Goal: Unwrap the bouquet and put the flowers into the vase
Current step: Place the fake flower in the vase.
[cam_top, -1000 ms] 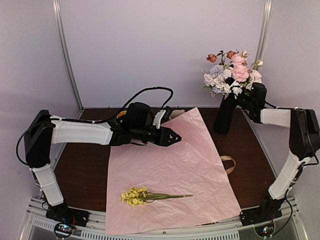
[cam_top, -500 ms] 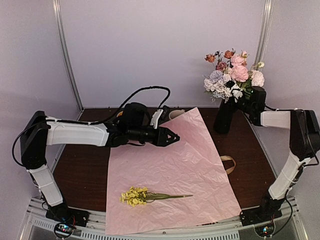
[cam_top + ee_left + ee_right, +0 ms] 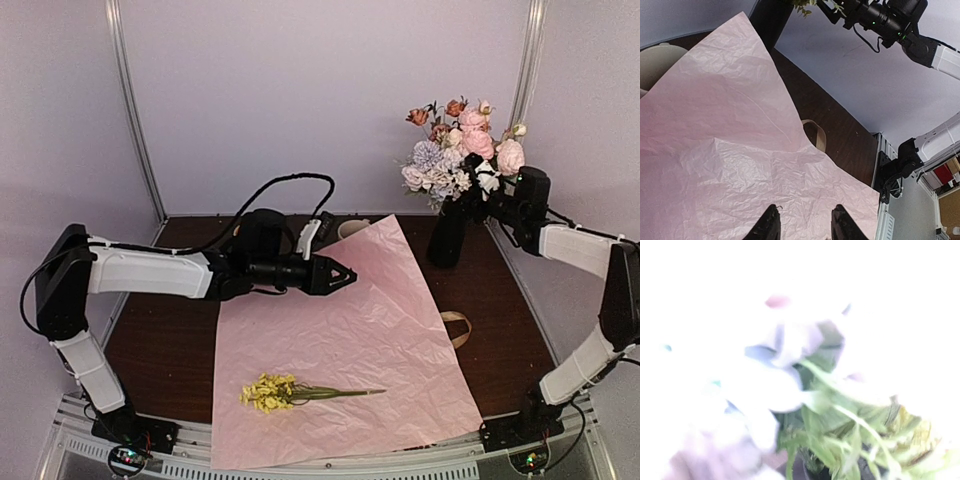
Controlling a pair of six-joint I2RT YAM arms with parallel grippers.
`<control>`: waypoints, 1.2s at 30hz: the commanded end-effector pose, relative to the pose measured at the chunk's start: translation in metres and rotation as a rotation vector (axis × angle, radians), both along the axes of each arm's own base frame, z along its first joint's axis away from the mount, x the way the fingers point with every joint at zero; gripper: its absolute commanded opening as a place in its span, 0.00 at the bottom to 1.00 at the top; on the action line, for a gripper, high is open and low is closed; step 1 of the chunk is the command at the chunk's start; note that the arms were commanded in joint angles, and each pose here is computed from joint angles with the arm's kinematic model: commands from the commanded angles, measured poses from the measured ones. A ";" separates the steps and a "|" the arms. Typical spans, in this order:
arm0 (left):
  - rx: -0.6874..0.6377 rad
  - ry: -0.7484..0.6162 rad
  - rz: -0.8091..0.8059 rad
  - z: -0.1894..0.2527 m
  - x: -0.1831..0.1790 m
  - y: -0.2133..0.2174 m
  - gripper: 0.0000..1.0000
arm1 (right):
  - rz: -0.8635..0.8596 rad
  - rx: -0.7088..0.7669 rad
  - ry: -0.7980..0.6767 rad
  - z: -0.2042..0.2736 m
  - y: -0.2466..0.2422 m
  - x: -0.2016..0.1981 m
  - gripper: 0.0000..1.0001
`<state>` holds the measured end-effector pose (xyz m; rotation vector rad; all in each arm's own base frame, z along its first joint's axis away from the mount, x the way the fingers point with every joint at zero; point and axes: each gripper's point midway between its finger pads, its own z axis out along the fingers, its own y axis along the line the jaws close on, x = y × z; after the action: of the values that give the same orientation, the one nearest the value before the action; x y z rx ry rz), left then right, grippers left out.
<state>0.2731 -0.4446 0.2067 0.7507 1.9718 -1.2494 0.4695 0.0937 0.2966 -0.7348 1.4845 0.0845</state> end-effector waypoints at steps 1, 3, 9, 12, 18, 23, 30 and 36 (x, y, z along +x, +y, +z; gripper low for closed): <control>-0.064 -0.069 -0.007 0.027 -0.002 0.007 0.38 | -0.013 -0.076 0.058 -0.019 -0.004 -0.019 0.66; -0.042 -0.075 0.001 0.023 -0.003 0.010 0.38 | 0.003 -0.120 0.105 -0.031 -0.003 -0.027 0.72; 0.013 -0.086 0.000 0.014 -0.004 0.017 0.39 | -0.023 -0.203 0.181 -0.050 -0.012 -0.039 0.82; 0.019 -0.087 -0.005 0.012 -0.006 0.019 0.38 | -0.015 -0.231 0.197 -0.055 -0.012 -0.047 0.87; 0.041 -0.089 -0.008 0.009 -0.008 0.023 0.39 | -0.020 -0.237 0.275 -0.074 -0.015 -0.067 1.00; 0.147 -0.117 -0.013 0.000 -0.014 0.038 0.39 | 0.034 -0.255 0.387 -0.111 -0.012 -0.108 0.99; 0.322 -0.094 -0.080 -0.022 -0.041 0.072 0.41 | 0.008 -0.237 0.537 -0.128 -0.018 -0.161 1.00; 0.429 -0.049 -0.253 -0.038 -0.098 0.091 0.39 | -0.085 -0.155 0.666 -0.120 -0.026 -0.180 1.00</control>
<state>0.2141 -0.3698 0.1838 1.0776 2.1257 -0.9676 0.3044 0.0769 0.1849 -0.9163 2.0029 0.1245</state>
